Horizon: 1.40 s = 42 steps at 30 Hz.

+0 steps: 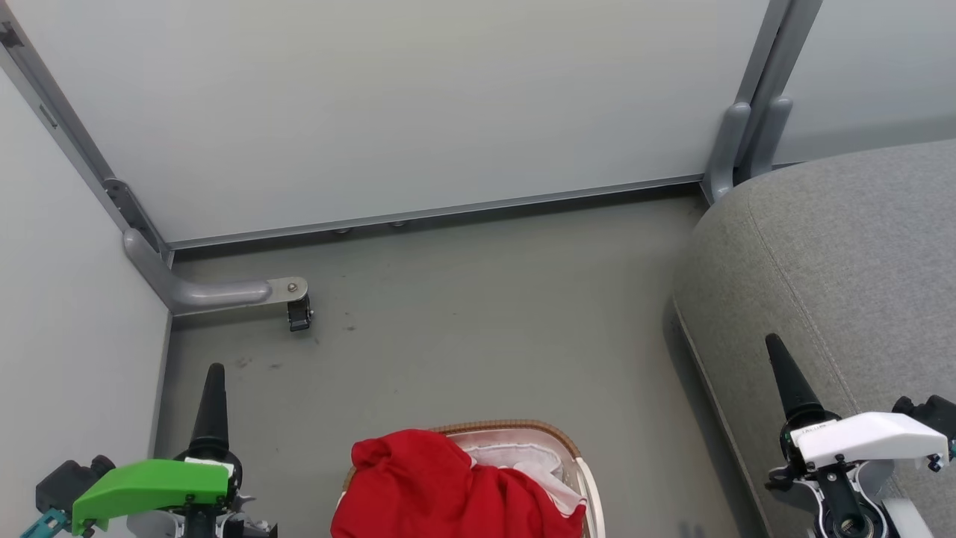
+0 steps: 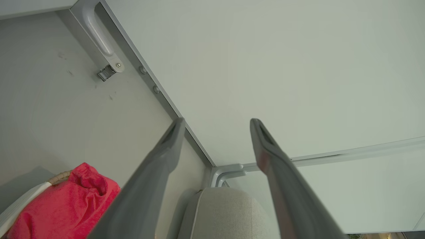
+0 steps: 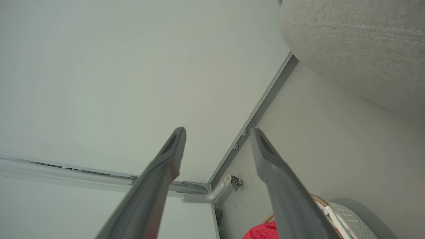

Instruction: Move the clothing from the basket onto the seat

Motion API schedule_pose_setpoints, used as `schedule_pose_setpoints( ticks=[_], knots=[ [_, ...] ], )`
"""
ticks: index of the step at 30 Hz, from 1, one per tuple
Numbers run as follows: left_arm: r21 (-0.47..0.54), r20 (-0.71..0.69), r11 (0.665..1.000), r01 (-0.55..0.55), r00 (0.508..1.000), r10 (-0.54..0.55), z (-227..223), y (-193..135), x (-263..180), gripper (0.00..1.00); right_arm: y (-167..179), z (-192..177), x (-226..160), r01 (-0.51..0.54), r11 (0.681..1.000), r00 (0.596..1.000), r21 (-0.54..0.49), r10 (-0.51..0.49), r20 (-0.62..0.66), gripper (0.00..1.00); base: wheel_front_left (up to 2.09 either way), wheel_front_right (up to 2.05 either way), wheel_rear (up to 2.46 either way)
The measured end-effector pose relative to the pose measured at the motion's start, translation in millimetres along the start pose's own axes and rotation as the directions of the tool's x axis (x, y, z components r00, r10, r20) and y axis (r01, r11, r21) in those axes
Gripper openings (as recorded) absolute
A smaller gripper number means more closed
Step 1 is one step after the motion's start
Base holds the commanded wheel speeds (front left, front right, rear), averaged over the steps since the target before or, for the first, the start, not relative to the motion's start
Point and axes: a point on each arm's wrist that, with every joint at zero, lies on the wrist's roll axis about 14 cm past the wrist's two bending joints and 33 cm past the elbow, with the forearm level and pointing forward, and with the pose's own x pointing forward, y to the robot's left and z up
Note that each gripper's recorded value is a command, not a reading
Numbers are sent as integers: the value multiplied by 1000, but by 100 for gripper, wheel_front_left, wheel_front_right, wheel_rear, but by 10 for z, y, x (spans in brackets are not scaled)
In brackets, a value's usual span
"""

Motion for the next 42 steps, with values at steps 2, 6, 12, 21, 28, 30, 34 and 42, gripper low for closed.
schedule_pose_setpoints(
  ticks=[2,6,12,21,28,30,34,42],
  knots=[
    [43,-3,999,0,1000,0,-11,0,1,100,23,-1,18,-6,999,1000,-39,6,1,100,0,0,0],
    [135,-2,991,3,1000,-3,-7,-8,3,100,50,-26,34,-14,994,1000,-113,14,-5,100,0,0,0],
    [246,-10,969,19,1000,-17,-35,-42,0,100,49,-46,43,-18,977,1000,-213,16,-9,100,0,0,0],
    [433,-18,900,40,999,-36,-39,-79,-5,100,88,-94,57,-40,934,999,-354,34,-22,100,0,0,0],
    [542,-35,838,57,998,-46,-94,-96,-16,100,116,-106,60,-56,892,998,-448,50,-25,100,0,0,0],
    [565,-42,823,64,998,-49,-114,-103,-19,100,124,-112,62,-61,881,998,-470,55,-27,100,0,0,0],
    [617,-41,785,65,998,-51,-99,-99,-21,100,136,-118,66,-70,851,998,-520,63,-30,100,0,0,0],
    [706,-58,703,86,996,-63,-146,-125,-29,100,161,-165,76,-90,797,996,-597,80,-44,100,0,0,0]
  ],
)
